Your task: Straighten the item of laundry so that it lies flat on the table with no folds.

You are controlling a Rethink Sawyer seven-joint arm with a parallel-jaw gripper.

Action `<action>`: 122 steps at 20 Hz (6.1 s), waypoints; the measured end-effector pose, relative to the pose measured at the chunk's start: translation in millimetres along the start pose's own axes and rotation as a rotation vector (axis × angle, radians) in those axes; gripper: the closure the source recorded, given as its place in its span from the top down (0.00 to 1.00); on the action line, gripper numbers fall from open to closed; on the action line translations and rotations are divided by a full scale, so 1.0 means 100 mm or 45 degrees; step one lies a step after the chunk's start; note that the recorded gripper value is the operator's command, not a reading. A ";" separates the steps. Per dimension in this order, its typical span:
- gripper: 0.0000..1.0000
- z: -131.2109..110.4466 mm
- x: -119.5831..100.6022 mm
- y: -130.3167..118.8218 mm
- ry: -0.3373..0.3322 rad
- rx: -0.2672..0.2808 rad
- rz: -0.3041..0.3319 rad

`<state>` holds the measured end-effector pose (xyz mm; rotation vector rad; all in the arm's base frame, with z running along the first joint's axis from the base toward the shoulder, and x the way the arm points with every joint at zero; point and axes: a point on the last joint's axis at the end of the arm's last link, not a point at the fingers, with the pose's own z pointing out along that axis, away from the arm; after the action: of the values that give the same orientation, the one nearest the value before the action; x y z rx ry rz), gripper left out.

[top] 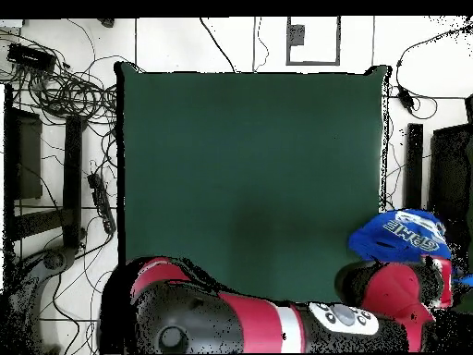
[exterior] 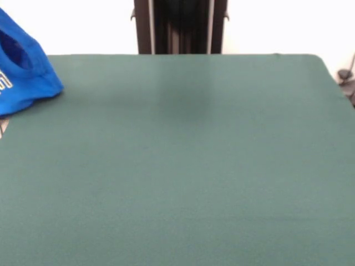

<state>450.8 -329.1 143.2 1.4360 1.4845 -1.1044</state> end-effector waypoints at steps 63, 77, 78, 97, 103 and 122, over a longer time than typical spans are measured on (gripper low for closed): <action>0.00 0.40 -0.74 -0.57 0.217 0.922 0.257; 0.00 -0.02 -0.01 -0.01 0.246 0.961 0.417; 0.00 -0.05 0.03 0.00 0.249 0.975 0.433; 0.00 -0.58 0.70 0.39 0.285 1.274 0.803; 0.00 -0.81 0.99 0.53 0.339 1.348 0.914; 0.00 -1.90 2.08 0.57 0.520 1.353 0.915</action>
<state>502.3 -83.1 3.4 2.7523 0.3880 -1.1823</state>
